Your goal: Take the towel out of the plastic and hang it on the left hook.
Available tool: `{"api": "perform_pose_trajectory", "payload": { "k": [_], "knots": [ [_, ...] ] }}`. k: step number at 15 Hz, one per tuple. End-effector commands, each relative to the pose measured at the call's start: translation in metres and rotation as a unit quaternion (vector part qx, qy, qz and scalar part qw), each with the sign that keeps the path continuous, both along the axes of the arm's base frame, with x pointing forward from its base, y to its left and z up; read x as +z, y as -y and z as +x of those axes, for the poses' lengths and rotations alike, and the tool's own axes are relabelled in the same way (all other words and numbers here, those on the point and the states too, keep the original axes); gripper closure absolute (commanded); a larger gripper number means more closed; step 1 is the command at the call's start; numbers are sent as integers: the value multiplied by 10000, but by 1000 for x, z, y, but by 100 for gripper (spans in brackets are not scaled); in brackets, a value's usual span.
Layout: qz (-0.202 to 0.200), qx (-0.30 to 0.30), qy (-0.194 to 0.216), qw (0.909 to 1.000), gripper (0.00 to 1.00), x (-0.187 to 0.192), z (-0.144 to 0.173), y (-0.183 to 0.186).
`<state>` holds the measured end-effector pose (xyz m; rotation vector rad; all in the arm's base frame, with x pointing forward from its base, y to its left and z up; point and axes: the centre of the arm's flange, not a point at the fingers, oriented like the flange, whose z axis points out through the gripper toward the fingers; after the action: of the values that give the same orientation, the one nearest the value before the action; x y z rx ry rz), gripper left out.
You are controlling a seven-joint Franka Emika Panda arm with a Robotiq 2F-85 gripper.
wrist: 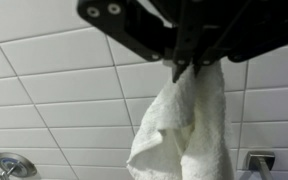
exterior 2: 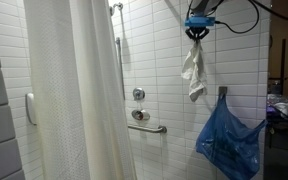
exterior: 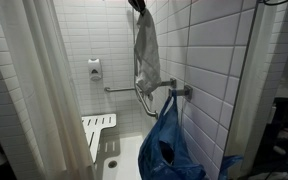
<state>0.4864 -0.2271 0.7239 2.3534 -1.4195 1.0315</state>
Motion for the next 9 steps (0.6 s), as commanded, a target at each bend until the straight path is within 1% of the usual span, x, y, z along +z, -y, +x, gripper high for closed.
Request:
{"api": "perform_pose_trajectory", "payload": {
  "k": [1, 4, 9],
  "knots": [
    [153, -425, 237, 9987, 99, 16, 20, 12],
    [219, -722, 390, 9964, 99, 17, 28, 18],
    [326, -892, 452, 9945, 99, 3, 37, 22]
  ]
}}
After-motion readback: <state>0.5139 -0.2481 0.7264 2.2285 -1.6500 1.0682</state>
